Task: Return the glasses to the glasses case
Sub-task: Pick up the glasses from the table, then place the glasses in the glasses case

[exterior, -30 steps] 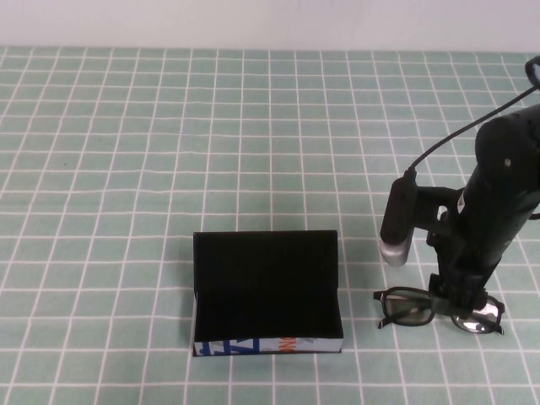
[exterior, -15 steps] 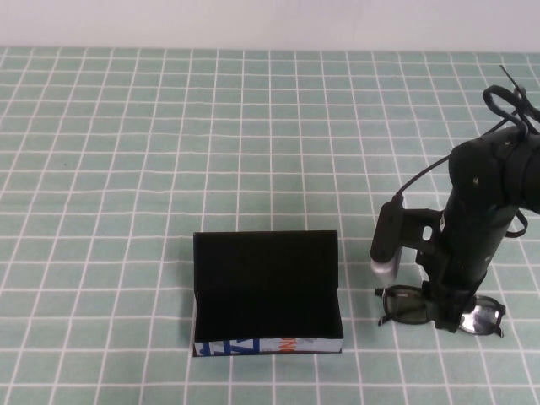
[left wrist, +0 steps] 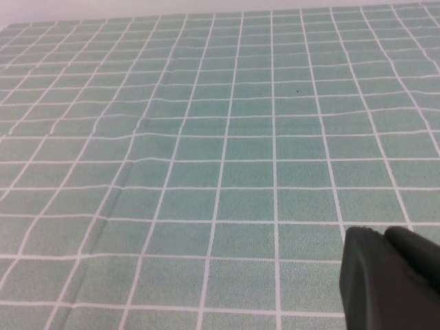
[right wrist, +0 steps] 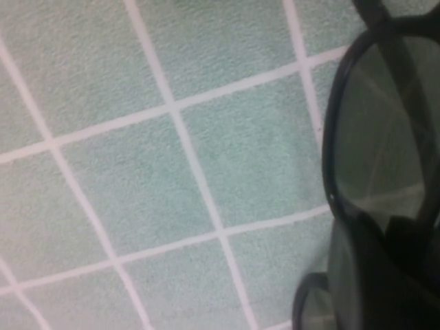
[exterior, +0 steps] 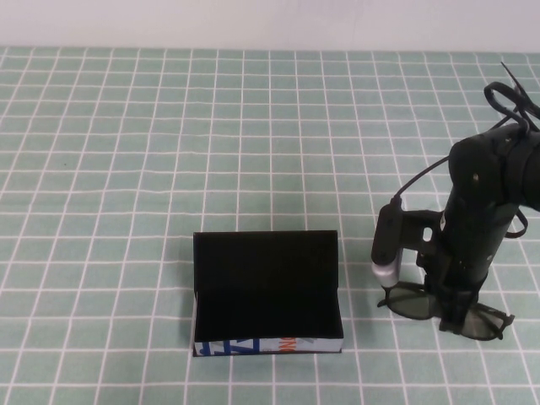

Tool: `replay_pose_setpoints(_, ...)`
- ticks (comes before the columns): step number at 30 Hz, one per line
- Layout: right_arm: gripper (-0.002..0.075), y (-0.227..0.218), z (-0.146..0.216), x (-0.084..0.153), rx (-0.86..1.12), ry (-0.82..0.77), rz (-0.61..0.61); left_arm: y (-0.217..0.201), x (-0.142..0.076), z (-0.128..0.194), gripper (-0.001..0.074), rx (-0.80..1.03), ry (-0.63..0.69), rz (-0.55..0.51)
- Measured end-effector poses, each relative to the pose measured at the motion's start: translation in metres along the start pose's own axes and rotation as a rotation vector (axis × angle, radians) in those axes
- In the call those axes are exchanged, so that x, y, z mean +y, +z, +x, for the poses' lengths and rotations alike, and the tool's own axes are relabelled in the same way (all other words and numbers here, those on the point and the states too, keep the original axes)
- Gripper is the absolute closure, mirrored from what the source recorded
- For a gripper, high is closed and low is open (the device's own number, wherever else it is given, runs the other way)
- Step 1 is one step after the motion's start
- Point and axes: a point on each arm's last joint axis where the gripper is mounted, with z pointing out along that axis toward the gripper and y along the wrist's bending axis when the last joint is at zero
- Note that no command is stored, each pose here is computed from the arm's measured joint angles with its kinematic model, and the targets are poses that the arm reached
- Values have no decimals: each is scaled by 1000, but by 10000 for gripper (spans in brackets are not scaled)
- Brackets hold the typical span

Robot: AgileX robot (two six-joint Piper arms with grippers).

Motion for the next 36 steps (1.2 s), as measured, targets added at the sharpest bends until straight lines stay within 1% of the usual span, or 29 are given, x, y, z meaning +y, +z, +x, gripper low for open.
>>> replay_pose_setpoints(5,692,-3,-3,5,-18,-53,-68,0,0,0,737,0,0,0)
replay_pose_setpoints(11,693,-20,-9,5,-34,-62,-128,0,0,0,737,0,0,0)
replay_pose_setpoints(16,693,-38,-19,-2,-99,-58,-110,0,0,0,737,0,0,0)
replay_pose_setpoints(22,693,-50,-26,-3,-165,-42,-107,0,0,0,737,0,0,0)
replay_pose_setpoints(28,694,-73,-23,5,-219,-38,-77,0,0,0,737,0,0,0)
replay_pose_setpoints(36,694,-109,-20,22,-345,45,-66,0,0,0,737,0,0,0)
